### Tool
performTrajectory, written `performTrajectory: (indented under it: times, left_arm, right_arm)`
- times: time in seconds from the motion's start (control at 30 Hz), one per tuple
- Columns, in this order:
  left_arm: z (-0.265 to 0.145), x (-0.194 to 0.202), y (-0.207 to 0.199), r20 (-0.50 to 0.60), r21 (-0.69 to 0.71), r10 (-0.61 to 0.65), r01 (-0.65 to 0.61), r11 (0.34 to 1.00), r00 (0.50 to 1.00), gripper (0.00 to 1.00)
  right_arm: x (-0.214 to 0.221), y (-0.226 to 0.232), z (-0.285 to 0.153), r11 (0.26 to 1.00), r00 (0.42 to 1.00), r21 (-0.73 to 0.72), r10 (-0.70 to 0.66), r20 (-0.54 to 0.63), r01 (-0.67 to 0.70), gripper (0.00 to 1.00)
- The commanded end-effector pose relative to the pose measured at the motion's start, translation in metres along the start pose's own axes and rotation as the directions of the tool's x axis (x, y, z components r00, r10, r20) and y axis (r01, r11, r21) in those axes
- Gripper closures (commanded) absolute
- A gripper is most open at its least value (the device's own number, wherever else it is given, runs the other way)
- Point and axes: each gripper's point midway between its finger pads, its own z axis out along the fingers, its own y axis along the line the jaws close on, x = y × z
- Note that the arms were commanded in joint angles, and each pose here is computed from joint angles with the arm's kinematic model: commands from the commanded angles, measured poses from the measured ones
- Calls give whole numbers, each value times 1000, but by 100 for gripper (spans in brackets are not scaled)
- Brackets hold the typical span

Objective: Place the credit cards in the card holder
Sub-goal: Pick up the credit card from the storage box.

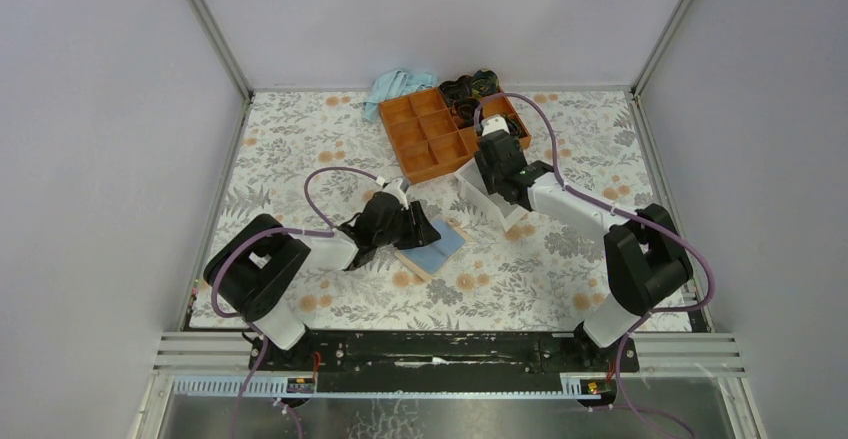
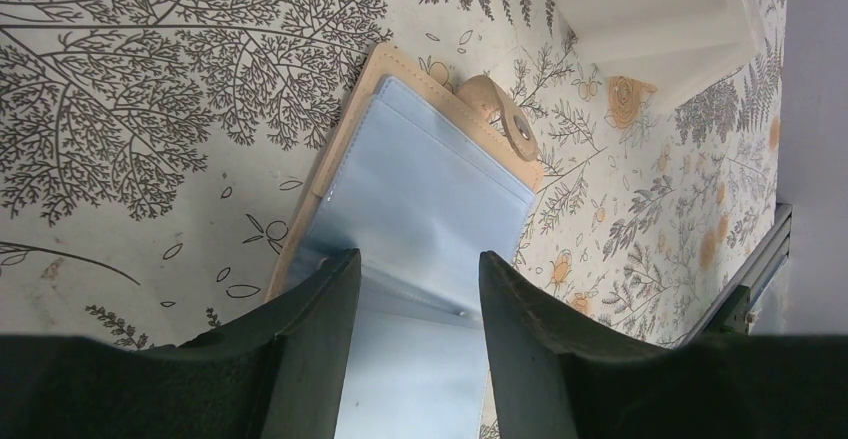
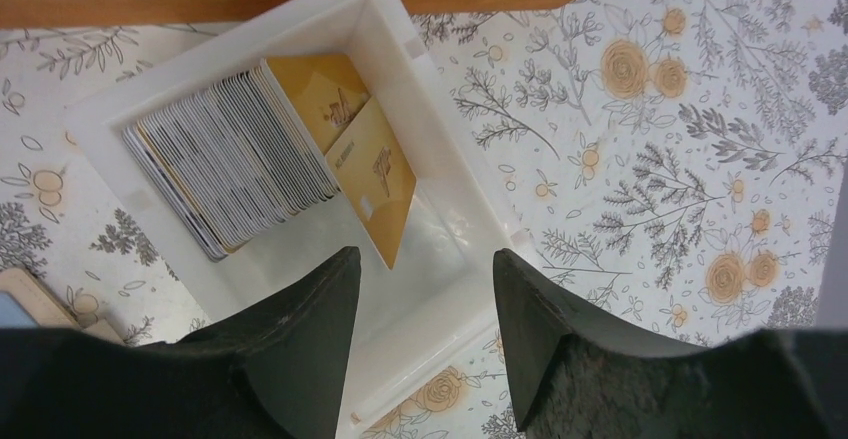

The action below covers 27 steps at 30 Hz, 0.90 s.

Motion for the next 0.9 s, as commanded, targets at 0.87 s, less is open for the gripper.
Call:
performTrajectory:
  times: [0.87]
  left_arm:
    - [6,5,10,-26,-54,0,-1,999,1000,45]
  right_arm:
    - [8,8,29,996,997,-60,-64,-41,62,53]
